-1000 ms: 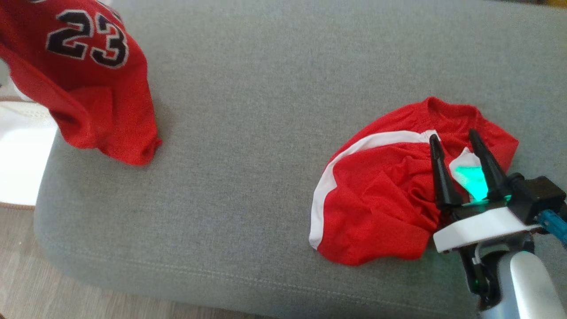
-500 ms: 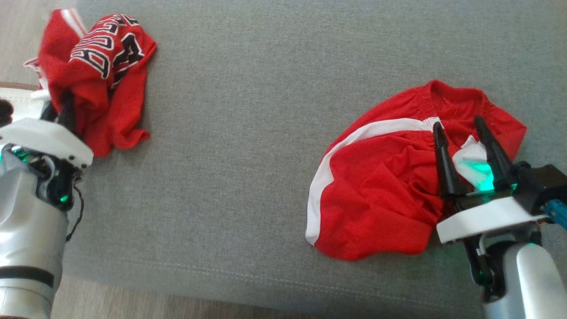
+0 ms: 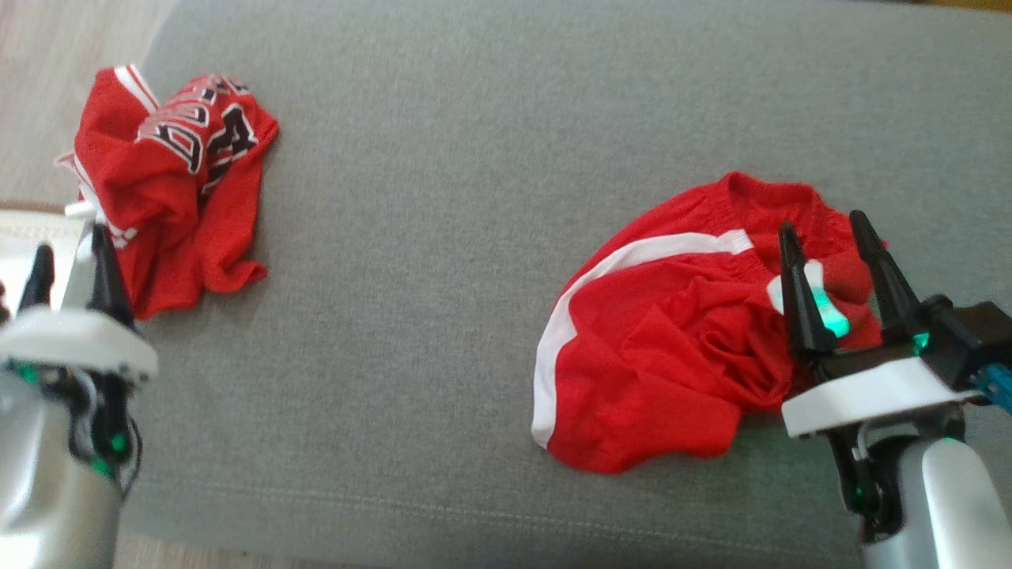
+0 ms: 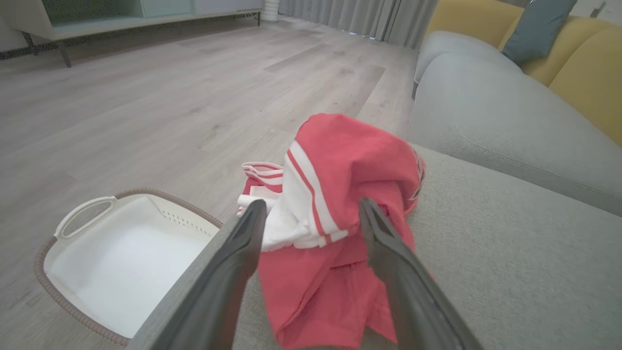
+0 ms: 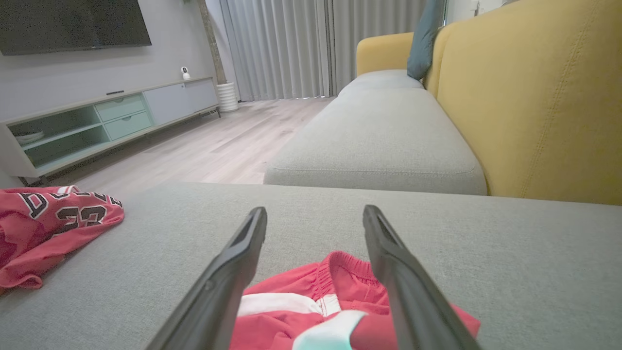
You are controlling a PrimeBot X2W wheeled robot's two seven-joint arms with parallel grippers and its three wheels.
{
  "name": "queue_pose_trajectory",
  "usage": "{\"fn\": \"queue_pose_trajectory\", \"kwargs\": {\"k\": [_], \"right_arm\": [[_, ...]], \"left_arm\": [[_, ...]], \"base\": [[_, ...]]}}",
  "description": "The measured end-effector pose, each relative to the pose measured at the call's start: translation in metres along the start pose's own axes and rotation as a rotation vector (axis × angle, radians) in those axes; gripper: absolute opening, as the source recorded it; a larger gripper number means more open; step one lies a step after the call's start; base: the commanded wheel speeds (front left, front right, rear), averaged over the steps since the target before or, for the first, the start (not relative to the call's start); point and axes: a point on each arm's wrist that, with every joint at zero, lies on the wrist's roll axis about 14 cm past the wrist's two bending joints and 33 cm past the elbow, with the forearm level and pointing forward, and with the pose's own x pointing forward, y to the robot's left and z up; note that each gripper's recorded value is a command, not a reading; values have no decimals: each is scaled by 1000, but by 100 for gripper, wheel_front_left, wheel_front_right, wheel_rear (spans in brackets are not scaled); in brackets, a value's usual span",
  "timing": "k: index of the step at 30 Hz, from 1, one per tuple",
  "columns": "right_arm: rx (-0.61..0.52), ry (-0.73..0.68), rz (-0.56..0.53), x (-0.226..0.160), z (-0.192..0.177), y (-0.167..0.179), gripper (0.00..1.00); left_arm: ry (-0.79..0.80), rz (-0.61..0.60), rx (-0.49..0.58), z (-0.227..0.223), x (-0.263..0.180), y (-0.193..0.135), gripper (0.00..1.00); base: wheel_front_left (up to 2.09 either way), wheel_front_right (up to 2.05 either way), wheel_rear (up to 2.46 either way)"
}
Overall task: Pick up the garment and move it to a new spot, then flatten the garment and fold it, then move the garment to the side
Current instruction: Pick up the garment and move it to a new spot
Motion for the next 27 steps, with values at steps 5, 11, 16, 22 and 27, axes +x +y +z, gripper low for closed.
{"fn": "queue_pose_trajectory", "kwargs": {"k": [5, 11, 16, 22, 27], "right_arm": [[-5, -23, -34, -16, 9, -8, 100], [-3, -32, -76, -31, 13, -19, 100], [-7, -33, -120, -43, 13, -32, 100], [-7, -31, -184, -64, 12, -48, 100], [3, -12, -227, -86, 5, -56, 100]], "left_arm": [[-96, -24, 24, 10, -35, -16, 100], [-228, -146, 61, 37, -67, -67, 100], [-272, -283, 78, 47, -83, -113, 100], [-268, -442, 107, 45, -95, -166, 100], [-244, -487, 113, 37, -102, -181, 100]], "base": [[0, 0, 0], [0, 0, 0], [0, 0, 0], [0, 0, 0], [0, 0, 0]]}}
